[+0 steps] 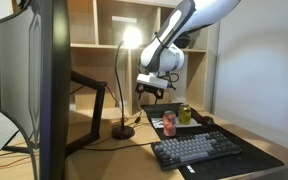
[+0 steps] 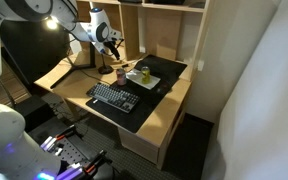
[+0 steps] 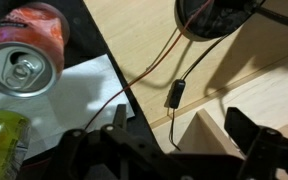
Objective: Turn off the lamp
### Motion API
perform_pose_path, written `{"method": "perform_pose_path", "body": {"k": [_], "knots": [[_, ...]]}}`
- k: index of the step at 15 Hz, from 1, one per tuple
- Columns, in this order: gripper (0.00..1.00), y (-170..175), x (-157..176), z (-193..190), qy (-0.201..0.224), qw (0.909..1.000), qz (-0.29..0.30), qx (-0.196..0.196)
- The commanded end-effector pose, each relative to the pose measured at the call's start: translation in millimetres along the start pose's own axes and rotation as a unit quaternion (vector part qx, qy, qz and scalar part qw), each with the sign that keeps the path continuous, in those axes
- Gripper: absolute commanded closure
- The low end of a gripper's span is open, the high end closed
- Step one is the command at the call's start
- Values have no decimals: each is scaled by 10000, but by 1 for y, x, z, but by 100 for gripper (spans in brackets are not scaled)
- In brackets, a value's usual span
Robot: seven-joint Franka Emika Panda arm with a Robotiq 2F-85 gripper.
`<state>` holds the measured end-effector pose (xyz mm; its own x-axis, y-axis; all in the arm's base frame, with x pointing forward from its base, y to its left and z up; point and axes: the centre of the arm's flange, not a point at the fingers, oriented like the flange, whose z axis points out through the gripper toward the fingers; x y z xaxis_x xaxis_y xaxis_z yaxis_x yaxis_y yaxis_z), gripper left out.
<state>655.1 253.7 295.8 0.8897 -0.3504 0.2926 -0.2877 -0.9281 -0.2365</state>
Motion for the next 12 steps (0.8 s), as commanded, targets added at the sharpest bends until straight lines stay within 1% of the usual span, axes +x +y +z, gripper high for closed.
{"method": "perform_pose_path", "body": {"k": [1,2,4,5,7,9,10,11,12], "knots": [[0,-22,1,33,396,9991,3,143],[0,-27,0,40,405,9990,16,168],[0,-33,-3,52,404,9991,67,90],[0,-20,-9,39,277,9995,8,129],[0,-23,-12,45,264,9996,4,114],[0,-22,-10,43,279,9995,13,122],[0,-21,-12,52,214,9997,-151,0],[0,-22,-12,60,262,9996,-142,-11],[0,-23,-9,69,278,9996,20,58]]}}
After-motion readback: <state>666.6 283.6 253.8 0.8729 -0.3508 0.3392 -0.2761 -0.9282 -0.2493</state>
